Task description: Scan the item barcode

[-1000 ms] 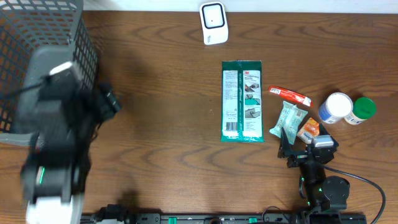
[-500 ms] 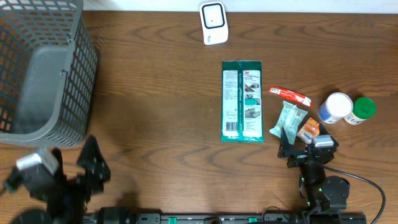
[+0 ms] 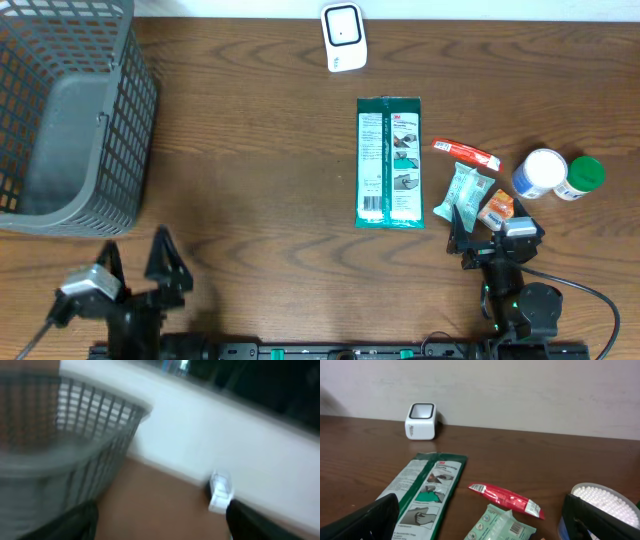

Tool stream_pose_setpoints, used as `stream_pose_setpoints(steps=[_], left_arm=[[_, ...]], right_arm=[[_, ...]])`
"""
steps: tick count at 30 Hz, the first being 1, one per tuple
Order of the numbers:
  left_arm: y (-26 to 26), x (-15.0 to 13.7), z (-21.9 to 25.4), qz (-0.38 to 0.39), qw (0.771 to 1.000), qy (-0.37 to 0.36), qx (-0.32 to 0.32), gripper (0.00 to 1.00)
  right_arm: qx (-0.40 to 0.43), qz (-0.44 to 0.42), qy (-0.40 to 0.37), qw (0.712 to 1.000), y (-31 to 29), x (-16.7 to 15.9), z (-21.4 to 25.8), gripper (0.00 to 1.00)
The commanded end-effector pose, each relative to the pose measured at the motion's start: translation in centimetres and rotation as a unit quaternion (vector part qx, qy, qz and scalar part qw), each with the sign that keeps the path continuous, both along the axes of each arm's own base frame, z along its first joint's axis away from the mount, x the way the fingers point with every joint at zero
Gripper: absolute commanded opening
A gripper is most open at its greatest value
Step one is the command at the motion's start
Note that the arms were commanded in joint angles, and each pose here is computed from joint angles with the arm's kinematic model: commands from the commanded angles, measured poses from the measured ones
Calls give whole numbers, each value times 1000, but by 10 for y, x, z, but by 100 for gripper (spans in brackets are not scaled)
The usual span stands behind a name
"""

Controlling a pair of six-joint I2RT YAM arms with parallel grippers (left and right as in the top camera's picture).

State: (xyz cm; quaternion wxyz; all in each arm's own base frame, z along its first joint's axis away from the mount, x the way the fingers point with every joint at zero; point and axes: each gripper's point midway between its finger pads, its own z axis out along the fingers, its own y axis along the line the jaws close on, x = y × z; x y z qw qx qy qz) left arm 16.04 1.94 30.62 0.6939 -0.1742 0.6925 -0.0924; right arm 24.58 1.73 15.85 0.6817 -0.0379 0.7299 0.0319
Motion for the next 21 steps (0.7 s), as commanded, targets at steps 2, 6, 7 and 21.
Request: stream_pose_setpoints(steps=[2,6,7,21], left_arm=[[3,22,39,8,989,-150,3,82],[3,31,47,4,970,-242,-12,83],[4,33,43,4,968,-250,-15,82],[2,78,-74,-4,990,-134,-42,83]], right_arm=[[-6,-5,0,1000,-2,0,0,99],[-6,-5,0,1000,-2,0,0,99],[-6,-5,0,1000,-2,0,0,99],[-6,-5,0,1000,-2,0,0,99]])
